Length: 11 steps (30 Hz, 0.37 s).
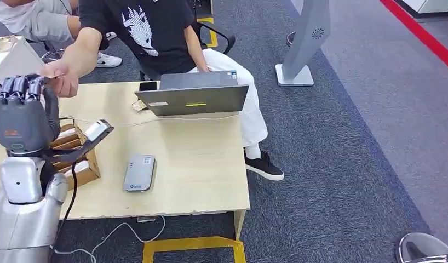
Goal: Pass the card to the sensor for recognition and then transmit it.
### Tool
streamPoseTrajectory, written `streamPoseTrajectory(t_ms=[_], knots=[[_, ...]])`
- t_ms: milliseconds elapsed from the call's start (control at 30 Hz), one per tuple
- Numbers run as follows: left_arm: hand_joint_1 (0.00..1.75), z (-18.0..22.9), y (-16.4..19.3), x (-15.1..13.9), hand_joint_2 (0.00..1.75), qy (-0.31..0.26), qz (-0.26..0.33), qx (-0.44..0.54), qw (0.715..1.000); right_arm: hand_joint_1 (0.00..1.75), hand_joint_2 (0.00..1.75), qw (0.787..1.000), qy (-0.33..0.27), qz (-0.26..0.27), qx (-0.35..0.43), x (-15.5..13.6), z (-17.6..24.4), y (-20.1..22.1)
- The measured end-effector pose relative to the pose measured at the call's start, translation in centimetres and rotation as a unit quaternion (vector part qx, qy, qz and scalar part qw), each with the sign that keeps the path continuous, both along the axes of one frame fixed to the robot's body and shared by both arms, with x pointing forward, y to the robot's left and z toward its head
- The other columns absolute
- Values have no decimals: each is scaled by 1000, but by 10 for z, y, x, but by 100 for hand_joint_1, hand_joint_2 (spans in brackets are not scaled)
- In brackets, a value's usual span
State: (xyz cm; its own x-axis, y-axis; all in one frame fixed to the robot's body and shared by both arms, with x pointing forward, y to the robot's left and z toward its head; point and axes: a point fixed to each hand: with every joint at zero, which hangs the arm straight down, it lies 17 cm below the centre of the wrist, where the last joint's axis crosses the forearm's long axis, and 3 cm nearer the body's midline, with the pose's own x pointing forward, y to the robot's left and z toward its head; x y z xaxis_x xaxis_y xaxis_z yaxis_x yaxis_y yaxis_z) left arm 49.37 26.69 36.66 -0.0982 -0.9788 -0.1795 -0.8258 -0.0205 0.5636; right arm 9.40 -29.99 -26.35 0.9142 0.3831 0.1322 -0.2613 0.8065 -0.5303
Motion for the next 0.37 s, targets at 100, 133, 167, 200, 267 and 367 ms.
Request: streamPoseTrajectory(t_ms=[100,133,167,200,267,367], knots=[[0,11,-7,-10,175,-17,-9,-3,1000,0,175,1000,1,1,2,0,0,3],[0,14,-9,-14,175,-23,-12,-4,1000,0,175,1000,3,0,1,-1,0,3],[0,16,-9,-17,175,-27,-13,-5,1000,0,175,1000,5,-1,1,-1,0,3],[0,18,-10,-20,175,-31,-15,-5,999,0,175,1000,5,-1,1,-1,0,3],[0,21,-11,-24,175,-36,-17,-6,999,0,175,1000,6,-1,2,-2,0,4],[0,25,-12,-28,175,-42,-19,-7,999,0,175,1000,7,-1,2,-2,-1,4]])
